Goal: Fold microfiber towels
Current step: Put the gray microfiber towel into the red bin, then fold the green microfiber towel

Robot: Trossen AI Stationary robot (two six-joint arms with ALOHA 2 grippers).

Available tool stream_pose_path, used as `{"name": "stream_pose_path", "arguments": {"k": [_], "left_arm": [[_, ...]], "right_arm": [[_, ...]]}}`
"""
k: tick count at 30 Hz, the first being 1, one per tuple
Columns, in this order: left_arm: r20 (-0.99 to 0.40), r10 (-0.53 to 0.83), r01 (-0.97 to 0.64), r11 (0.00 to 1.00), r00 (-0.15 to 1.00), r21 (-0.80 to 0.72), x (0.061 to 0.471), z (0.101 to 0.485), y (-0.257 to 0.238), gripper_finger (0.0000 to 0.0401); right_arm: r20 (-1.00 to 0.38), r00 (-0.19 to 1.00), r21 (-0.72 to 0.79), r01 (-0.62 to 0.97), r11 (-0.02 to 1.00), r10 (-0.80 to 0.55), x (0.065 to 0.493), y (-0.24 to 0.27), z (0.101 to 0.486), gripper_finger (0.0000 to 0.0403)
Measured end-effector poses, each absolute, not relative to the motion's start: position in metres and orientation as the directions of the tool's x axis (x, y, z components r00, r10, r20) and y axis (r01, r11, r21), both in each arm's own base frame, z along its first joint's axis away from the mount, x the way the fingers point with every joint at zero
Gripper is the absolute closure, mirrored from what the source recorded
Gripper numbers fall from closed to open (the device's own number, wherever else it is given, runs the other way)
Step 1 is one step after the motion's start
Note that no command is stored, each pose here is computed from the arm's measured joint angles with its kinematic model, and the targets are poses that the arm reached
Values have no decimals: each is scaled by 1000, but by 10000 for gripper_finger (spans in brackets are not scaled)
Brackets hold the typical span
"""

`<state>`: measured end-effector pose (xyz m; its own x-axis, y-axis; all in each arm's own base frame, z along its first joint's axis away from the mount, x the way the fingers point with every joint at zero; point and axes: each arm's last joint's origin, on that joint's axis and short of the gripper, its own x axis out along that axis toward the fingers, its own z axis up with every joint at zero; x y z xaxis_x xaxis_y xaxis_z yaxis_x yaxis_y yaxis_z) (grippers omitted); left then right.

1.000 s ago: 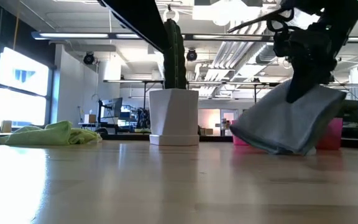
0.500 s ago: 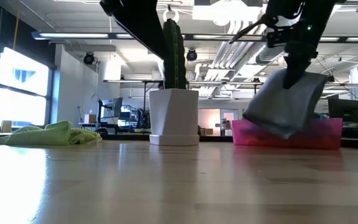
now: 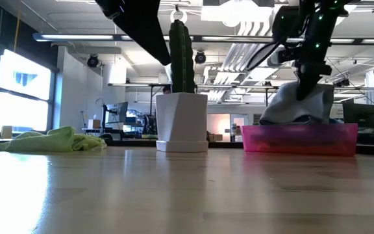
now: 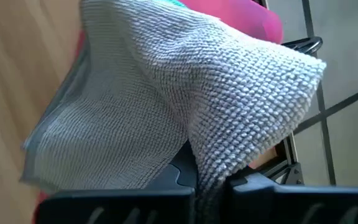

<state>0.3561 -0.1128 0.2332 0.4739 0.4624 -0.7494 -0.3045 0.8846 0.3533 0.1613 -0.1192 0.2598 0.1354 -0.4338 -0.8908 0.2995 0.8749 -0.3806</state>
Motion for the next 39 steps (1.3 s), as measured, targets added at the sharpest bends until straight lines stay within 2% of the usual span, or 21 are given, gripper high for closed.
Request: {"name": "stream_pose_path", "arguments": {"k": [4,9,11,16,22,26,32,39], "left_arm": [[-747,468,-306,882,472,359,356,233,-113,316],[-740,482,-308,875,469,375,355,233,-112,316],[-741,484,-306,874,466,378,355,233,-112,316],[-746,489,-302,871,452,388,353,232,-111,316],[-726,535,-312,844,432,436,351,232,-108,316],[-714,583,-357,809,387,467,350,232,-97,316],[-718,665,-435,719,204,542,338,230,-68,316],[-689,718,-419,598,-96,683,316,229,-24,316]], "right_arm": [[-901,93,-385,281,879,-424,167,-130,250,403],[-866,-59,-495,246,833,-497,172,-141,237,396],[-864,-83,-502,238,832,-497,174,-143,233,385],[-872,-81,-485,268,832,-482,176,-143,230,327],[-811,-140,-573,388,722,-568,175,-147,240,238],[-793,-151,-584,468,664,-591,177,-148,256,210],[-797,-97,-520,614,594,-597,182,-142,286,206],[-848,193,-198,748,633,-493,208,-107,286,206]]}}
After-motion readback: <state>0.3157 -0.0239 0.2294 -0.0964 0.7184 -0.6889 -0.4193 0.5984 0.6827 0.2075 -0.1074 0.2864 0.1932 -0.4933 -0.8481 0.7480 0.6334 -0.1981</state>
